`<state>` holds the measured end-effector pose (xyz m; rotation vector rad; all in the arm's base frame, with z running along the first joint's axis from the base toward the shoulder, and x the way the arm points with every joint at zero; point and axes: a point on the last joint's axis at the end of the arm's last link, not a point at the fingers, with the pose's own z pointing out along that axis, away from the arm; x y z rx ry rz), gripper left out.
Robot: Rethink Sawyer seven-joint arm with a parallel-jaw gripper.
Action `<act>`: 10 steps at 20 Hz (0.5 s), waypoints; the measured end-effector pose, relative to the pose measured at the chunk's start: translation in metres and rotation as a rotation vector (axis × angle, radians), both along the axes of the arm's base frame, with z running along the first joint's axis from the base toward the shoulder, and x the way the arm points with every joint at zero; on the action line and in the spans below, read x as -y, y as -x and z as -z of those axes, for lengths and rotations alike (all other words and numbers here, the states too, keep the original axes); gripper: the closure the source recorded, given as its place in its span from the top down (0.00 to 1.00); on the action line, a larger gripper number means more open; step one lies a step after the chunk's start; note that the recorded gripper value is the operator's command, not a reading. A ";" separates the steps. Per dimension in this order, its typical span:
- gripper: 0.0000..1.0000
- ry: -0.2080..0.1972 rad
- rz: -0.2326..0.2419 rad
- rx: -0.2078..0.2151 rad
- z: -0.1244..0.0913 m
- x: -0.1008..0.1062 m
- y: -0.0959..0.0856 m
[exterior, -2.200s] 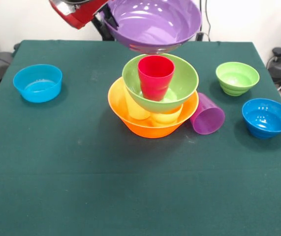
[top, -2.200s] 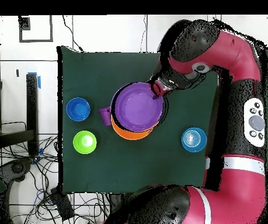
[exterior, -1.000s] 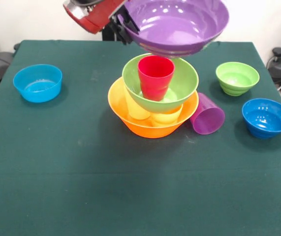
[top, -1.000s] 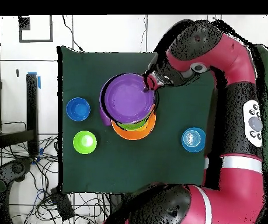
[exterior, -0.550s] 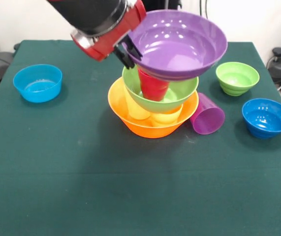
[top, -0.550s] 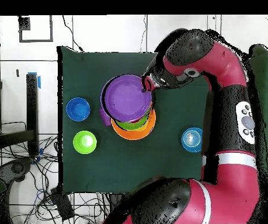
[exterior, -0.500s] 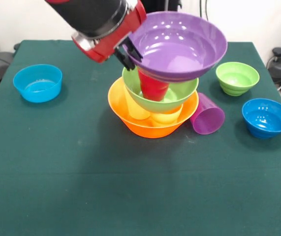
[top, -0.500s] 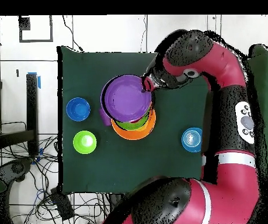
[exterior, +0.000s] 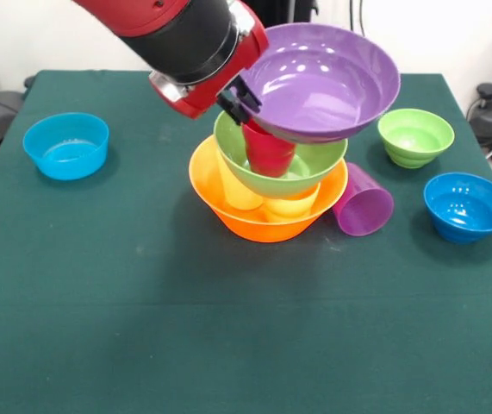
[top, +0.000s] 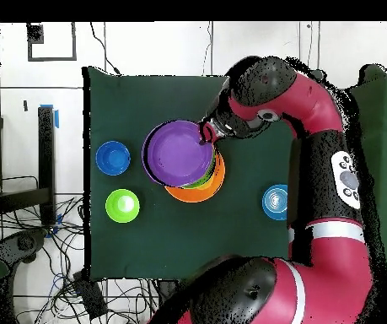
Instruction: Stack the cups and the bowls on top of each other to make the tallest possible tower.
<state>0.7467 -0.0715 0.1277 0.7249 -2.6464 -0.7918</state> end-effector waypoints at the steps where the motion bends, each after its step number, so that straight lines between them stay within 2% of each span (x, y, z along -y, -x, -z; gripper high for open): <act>1: 0.00 0.000 -0.002 -0.002 -0.002 -0.001 0.001; 10: 0.00 0.023 -0.010 0.032 -0.036 0.000 0.000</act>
